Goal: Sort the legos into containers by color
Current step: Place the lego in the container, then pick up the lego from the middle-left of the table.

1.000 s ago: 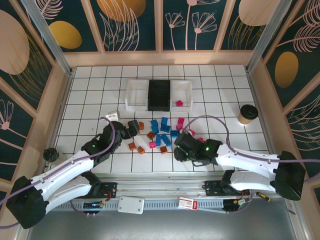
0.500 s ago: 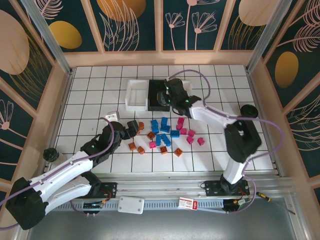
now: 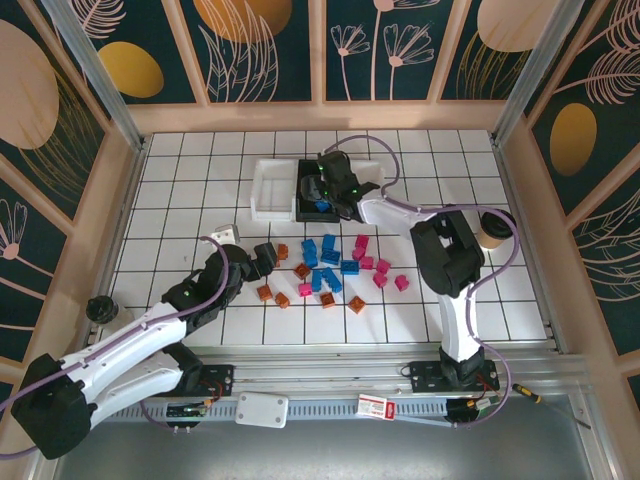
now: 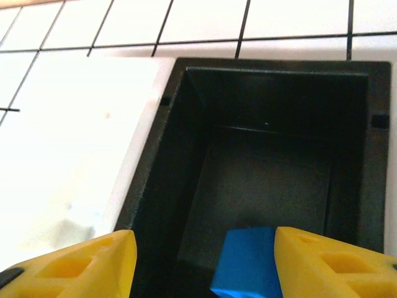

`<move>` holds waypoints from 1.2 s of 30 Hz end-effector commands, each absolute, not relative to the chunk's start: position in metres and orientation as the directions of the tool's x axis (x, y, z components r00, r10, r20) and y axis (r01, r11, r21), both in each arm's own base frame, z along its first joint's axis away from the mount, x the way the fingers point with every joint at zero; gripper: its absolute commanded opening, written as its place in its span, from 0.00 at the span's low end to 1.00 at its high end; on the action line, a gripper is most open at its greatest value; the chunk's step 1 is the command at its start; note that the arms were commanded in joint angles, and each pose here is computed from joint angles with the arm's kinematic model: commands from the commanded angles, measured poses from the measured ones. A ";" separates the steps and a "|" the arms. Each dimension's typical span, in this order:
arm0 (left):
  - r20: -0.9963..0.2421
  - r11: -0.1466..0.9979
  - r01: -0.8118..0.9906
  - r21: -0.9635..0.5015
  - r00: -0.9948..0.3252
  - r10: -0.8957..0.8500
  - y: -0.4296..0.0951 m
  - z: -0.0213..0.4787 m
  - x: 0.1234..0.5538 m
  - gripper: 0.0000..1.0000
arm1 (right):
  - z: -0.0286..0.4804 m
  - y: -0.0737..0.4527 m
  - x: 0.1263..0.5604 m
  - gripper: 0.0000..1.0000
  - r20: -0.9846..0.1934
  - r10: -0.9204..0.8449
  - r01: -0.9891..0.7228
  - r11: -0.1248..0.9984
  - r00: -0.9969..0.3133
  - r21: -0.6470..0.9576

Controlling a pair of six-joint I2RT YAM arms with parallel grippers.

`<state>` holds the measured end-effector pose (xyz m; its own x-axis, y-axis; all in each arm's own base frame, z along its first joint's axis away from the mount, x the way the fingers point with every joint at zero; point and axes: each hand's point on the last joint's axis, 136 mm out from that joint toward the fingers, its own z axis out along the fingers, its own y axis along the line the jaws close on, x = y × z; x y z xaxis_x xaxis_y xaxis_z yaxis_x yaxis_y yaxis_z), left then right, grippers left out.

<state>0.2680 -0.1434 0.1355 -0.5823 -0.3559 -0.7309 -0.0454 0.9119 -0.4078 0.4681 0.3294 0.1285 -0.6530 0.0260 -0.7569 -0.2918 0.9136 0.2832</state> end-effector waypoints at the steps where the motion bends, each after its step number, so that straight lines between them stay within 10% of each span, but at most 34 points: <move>1: -0.705 0.926 -0.074 -0.370 -0.627 -0.331 -0.141 0.122 0.265 0.99 | 0.186 0.331 0.450 0.62 -0.813 0.093 -0.335 0.879 -0.575 0.338; 13: -0.549 0.910 -0.045 -0.413 -0.785 -0.288 -0.170 0.077 0.293 0.72 | 0.178 0.299 0.367 0.62 -0.816 0.077 -0.346 0.880 -0.573 0.325; 36: -0.475 0.978 0.023 -0.205 -0.877 -0.079 -0.165 0.050 0.211 0.78 | 0.172 0.253 0.344 0.63 -0.812 0.133 -0.273 0.901 -0.568 0.338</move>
